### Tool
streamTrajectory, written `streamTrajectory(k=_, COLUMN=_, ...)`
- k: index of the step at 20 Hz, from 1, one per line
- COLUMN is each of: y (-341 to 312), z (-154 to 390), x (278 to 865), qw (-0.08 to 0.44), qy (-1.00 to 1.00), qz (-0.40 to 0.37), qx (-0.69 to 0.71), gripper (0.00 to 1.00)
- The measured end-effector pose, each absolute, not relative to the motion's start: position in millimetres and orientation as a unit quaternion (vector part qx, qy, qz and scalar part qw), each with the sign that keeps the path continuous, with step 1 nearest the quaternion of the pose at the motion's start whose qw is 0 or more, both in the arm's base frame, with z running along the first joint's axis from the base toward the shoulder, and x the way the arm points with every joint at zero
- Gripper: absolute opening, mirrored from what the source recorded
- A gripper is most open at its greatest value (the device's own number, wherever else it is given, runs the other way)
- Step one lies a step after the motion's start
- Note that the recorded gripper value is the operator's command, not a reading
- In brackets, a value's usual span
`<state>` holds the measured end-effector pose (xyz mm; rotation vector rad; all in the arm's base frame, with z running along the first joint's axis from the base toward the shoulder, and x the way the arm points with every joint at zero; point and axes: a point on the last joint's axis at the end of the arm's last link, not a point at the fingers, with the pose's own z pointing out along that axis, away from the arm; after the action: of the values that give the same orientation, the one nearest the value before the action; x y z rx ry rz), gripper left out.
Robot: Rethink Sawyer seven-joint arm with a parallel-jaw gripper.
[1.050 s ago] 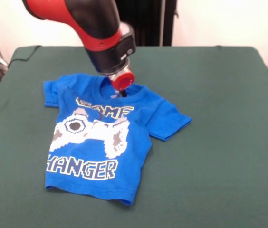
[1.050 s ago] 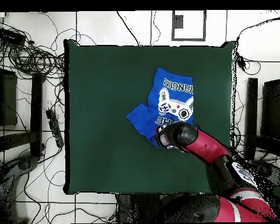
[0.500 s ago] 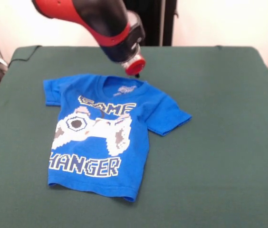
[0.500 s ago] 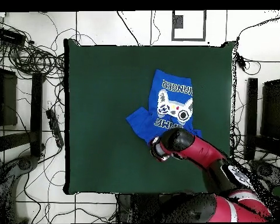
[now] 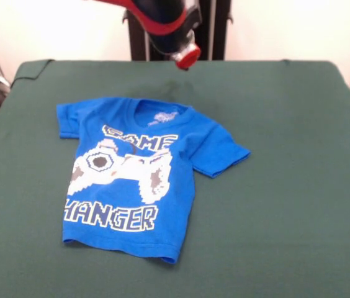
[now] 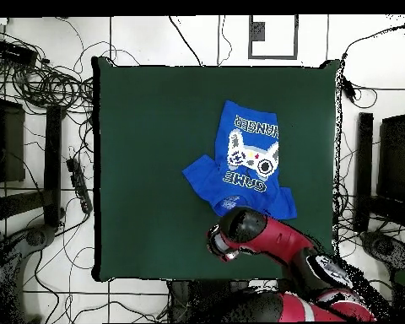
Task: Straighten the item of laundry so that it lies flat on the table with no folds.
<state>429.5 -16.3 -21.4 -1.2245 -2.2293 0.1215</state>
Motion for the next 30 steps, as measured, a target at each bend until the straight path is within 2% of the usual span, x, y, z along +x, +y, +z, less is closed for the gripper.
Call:
streamTrajectory(k=5, y=-22.0, z=-4.0, x=427.7, qw=0.257, qy=-0.86, qz=0.079, qx=-0.434, gripper=0.0)
streamTrajectory(k=10, y=-27.3, z=25.4, x=449.3, qw=0.182, qy=-0.885, qz=0.095, qx=-0.417, gripper=0.0)
streamTrajectory(k=11, y=-30.3, z=39.1, x=467.6, qw=0.136, qy=-0.894, qz=0.088, qx=-0.418, gripper=0.0)
streamTrajectory(k=13, y=-33.9, z=46.8, x=478.7, qw=0.105, qy=-0.898, qz=0.082, qx=-0.42, gripper=0.0)
streamTrajectory(k=15, y=-47.4, z=62.1, x=503.8, qw=0.032, qy=-0.901, qz=0.068, qx=-0.426, gripper=0.0)
streamTrajectory(k=17, y=-52.2, z=65.6, x=510.2, qw=0.012, qy=-0.901, qz=0.064, qx=-0.429, gripper=0.0)
streamTrajectory(k=18, y=-62.0, z=71.1, x=521.8, qw=-0.025, qy=-0.899, qz=0.058, qx=-0.433, gripper=0.0)
streamTrajectory(k=21, y=-73.3, z=77.2, x=542.2, qw=-0.086, qy=-0.896, qz=0.051, qx=-0.432, gripper=0.0)
streamTrajectory(k=24, y=-73.8, z=77.4, x=549.8, qw=-0.106, qy=-0.897, qz=0.052, qx=-0.426, gripper=0.0)
streamTrajectory(k=30, y=-68.3, z=70.4, x=566.6, qw=-0.164, qy=-0.905, qz=0.105, qx=-0.378, gripper=0.0)
